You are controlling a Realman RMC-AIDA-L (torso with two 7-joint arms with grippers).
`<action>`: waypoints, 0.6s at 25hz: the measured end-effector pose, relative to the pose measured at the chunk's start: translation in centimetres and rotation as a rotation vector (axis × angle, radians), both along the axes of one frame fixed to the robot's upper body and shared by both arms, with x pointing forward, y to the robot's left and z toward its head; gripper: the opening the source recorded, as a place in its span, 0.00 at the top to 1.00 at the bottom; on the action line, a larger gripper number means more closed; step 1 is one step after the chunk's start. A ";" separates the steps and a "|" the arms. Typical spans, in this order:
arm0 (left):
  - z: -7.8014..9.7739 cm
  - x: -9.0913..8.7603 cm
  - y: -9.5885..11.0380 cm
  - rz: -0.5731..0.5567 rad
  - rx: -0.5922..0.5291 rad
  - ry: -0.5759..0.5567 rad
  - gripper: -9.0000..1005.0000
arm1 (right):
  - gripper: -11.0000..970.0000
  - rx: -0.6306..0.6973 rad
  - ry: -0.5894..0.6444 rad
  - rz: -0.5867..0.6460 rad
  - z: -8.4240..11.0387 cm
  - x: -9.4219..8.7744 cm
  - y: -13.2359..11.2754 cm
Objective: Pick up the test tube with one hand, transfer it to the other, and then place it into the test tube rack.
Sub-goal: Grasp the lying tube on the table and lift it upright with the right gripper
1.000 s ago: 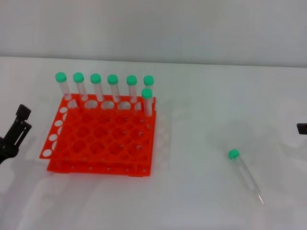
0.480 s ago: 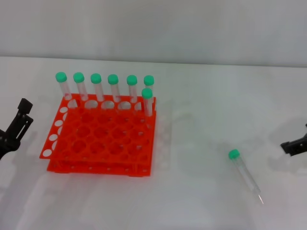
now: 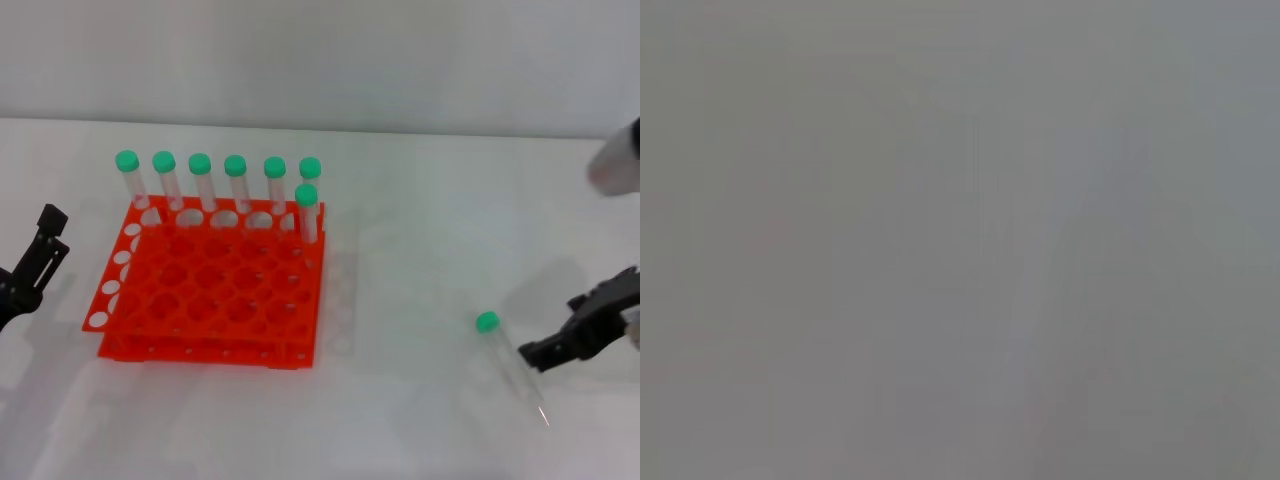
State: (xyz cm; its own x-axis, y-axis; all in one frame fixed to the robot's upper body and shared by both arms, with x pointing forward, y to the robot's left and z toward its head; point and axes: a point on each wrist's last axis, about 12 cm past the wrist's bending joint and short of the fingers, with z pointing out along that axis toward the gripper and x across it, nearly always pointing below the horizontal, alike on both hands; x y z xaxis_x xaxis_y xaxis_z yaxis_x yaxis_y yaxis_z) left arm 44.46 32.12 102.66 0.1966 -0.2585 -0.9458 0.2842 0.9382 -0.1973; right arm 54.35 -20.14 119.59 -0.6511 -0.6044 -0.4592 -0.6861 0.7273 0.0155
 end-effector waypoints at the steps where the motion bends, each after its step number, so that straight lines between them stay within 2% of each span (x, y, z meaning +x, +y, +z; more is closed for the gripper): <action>1: 0.0 0.0 0.0 0.000 0.000 0.000 0.13 | 0.13 -0.006 0.009 0.010 -0.3 0.0 0.4; 8: 0.0 0.0 0.0 -0.005 0.002 0.001 0.13 | 0.14 -0.049 0.085 0.039 -2.7 0.6 1.7; 15: -0.1 0.0 -0.1 -0.010 0.002 0.004 0.13 | 0.15 -0.071 0.099 0.049 -3.5 1.0 1.9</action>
State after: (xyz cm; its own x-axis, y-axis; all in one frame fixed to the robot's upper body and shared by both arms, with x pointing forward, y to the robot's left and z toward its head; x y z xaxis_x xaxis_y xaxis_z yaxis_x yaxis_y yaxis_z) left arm 44.44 31.97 102.60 0.1900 -0.2583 -0.9472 0.2928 0.9358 -0.1965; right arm 55.33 -18.25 116.05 -0.6596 -0.6657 -0.3489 -0.7189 0.6943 0.0344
